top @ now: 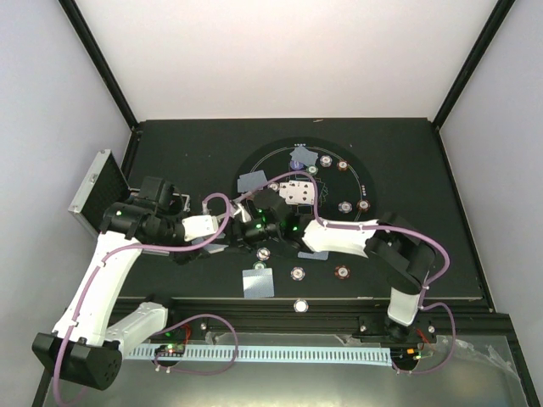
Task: Distribute texas hold em gaming equipment
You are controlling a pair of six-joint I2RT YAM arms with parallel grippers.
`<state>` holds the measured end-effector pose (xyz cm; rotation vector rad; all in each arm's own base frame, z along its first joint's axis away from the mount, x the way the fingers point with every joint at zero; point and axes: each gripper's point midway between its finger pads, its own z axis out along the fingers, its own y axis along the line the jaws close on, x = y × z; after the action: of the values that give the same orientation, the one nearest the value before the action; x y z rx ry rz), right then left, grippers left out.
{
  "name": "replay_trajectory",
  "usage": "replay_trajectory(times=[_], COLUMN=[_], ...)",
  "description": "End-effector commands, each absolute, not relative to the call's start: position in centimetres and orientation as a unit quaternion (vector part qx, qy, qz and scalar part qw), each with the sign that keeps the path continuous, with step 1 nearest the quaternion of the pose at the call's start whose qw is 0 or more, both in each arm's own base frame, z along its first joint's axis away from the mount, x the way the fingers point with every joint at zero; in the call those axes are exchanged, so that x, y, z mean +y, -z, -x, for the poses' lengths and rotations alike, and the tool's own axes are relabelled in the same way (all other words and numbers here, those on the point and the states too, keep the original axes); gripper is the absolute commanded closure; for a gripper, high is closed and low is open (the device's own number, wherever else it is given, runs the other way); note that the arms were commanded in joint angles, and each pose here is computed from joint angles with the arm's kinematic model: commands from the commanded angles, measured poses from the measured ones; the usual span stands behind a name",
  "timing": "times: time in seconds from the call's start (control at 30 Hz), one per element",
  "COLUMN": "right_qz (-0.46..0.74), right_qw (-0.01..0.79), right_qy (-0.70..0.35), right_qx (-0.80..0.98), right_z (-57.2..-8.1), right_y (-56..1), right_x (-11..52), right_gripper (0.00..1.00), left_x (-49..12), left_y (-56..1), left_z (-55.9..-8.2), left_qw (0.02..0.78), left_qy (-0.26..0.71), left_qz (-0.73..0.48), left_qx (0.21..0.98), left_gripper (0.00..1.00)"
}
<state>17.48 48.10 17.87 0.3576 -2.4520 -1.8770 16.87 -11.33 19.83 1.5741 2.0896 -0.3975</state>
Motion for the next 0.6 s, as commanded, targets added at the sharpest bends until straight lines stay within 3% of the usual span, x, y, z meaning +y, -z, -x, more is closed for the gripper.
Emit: replay_trajectory(times=[0.0,0.33,0.57], right_qz=[-0.094,-0.086,-0.083], right_qw=[0.011,-0.009,-0.017], right_qy=[0.600,0.591,0.611], right_qx=[-0.794,-0.802,-0.787], right_z=[-18.6,-18.8,-18.3], right_y=[-17.2,-17.5,-19.7], right_x=[46.4,44.0,43.3], right_gripper=[0.23,0.30,0.53], left_x=[-11.9,-11.9,-11.7], left_y=[-22.0,-22.1,-21.5], left_z=[-17.5,-17.9,-18.2], left_qw=[0.278,0.284,0.284], left_qy=[0.146,0.139,0.133], left_qz=[-0.582,-0.578,-0.574], left_qx=[0.750,0.752,0.756], left_gripper=[0.98,0.98,0.99])
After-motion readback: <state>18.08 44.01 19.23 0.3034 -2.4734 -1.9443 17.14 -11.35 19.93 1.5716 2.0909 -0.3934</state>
